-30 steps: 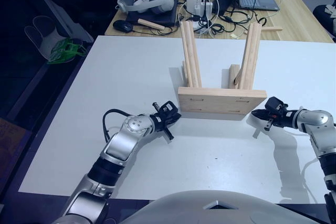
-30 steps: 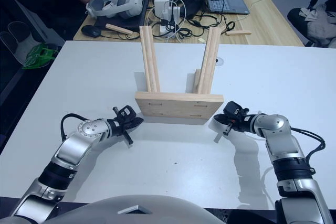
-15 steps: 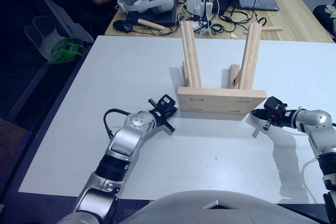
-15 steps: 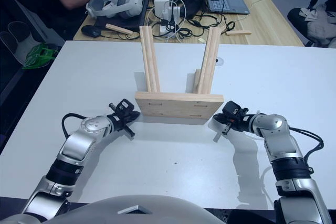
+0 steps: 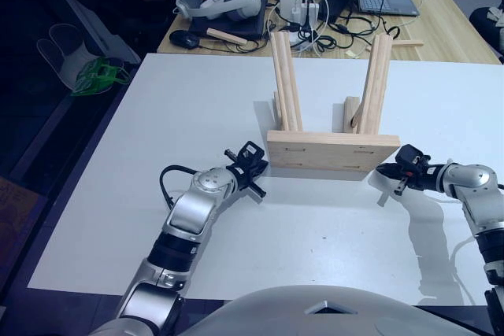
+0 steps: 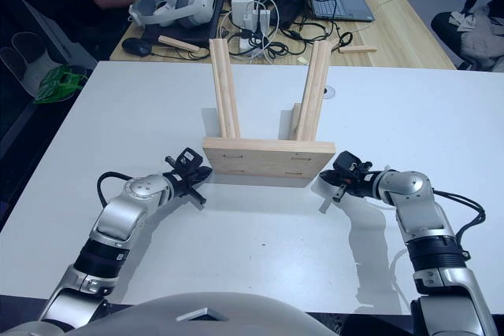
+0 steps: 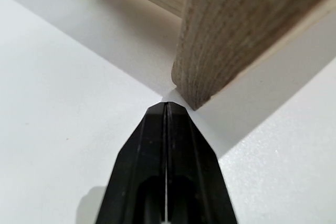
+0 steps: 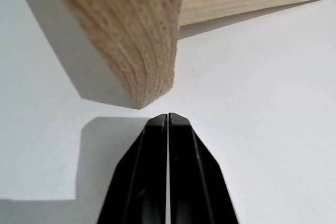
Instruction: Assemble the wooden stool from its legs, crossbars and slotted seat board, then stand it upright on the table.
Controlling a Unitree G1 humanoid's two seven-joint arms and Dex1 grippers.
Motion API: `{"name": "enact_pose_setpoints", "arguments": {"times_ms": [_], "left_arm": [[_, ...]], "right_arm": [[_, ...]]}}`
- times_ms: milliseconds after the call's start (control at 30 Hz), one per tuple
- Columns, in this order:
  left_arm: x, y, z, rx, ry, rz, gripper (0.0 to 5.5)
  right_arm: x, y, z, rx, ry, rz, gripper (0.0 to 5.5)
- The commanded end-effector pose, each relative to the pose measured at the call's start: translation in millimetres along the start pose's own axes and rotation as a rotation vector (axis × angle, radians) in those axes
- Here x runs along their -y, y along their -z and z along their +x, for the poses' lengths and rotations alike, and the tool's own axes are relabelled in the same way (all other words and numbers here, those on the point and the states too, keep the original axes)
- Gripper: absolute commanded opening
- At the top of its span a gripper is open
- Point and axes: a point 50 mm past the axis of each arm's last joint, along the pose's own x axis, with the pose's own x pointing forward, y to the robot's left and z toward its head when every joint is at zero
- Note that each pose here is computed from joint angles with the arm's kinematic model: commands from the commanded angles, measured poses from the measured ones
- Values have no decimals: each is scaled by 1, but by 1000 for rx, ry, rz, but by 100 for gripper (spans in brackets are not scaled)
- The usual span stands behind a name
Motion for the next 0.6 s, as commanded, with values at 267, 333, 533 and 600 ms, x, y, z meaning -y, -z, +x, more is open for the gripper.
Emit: {"name": "enact_pose_setpoints", "arguments": {"times_ms": [267,333,533,600], "left_arm": [[3,0,2,-2,-2,-24,0],[4,-1,4,0,2,-24,0],[7,-3,7,8,6,-25,0],[7,-3,7,9,5,-27,0]], "right_arm": [[3,-5,4,99,-51,224,4],[3,-2,7,103,-63,264,4],[5,2,13,65,-56,240,4],[5,1,14,66,-52,231,4]]}}
